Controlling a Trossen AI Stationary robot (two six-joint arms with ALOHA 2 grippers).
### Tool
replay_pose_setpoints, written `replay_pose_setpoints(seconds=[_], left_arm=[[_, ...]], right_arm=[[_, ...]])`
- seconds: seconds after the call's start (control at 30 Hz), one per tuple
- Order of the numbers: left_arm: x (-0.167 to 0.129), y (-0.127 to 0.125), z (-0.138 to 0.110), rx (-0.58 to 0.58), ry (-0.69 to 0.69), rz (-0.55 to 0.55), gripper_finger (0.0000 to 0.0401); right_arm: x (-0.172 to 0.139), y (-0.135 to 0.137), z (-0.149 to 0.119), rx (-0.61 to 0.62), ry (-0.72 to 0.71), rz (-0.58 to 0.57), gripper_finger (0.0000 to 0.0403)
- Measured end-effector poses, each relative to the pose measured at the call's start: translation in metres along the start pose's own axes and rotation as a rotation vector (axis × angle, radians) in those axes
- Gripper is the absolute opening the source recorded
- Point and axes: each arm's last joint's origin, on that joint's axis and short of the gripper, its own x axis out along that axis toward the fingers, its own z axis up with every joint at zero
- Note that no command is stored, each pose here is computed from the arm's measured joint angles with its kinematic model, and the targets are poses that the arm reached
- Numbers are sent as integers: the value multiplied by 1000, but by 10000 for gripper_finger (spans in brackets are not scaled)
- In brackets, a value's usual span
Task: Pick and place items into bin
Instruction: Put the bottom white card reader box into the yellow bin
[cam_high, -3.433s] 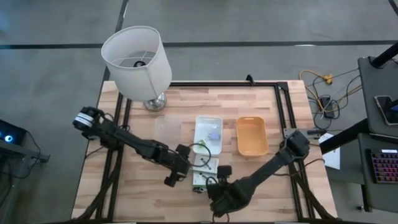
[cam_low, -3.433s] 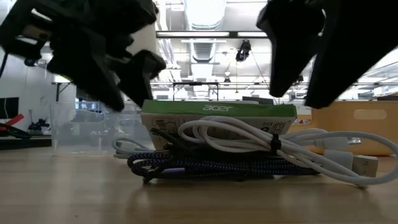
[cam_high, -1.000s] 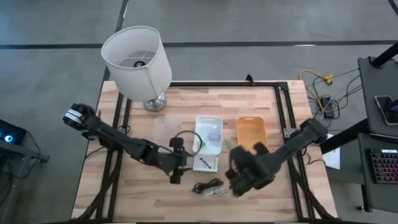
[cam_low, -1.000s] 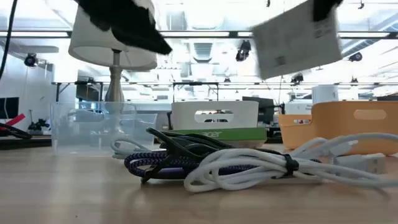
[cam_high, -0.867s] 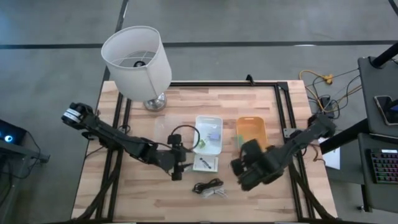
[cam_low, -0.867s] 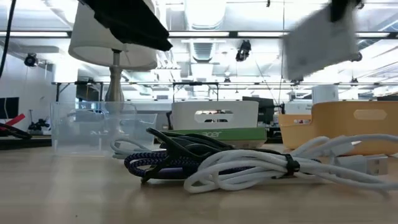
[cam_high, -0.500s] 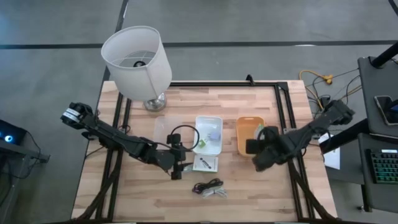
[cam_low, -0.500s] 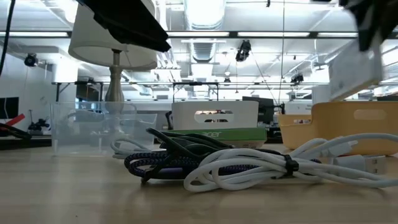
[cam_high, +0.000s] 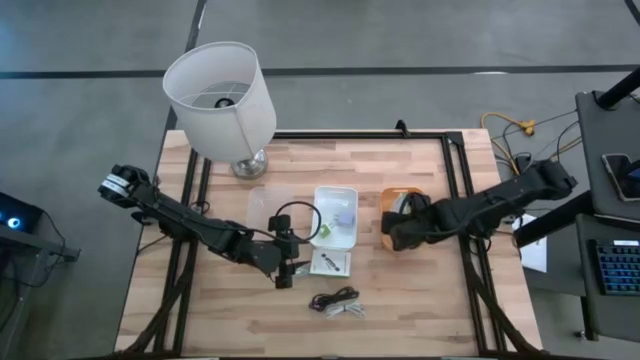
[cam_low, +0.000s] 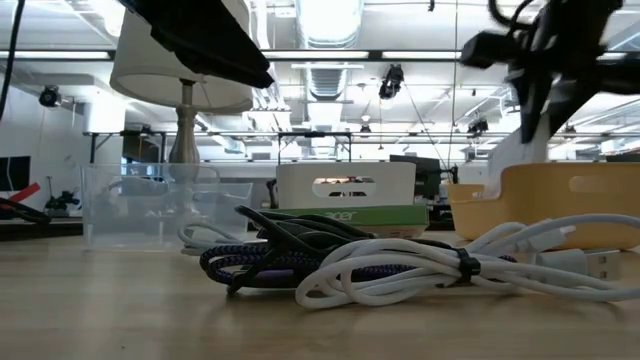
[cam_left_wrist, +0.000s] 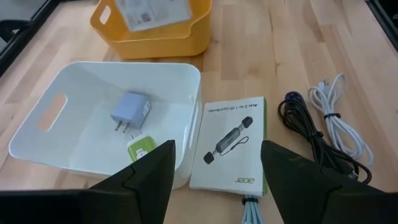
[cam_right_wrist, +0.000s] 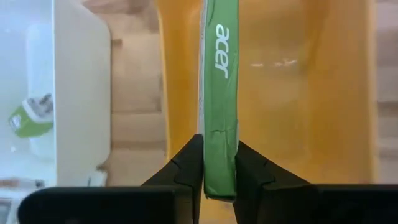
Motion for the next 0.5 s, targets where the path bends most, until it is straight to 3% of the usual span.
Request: replay_pose_setpoints(seconds=[0.23,0.5], left_arm=[[0,0,0,1,0,0,221],[0,0,0,1,0,0,221]], right_arm=[[13,-3,-1,-31,13,-53,70],[10,-4,0,-68,37,-88,159]])
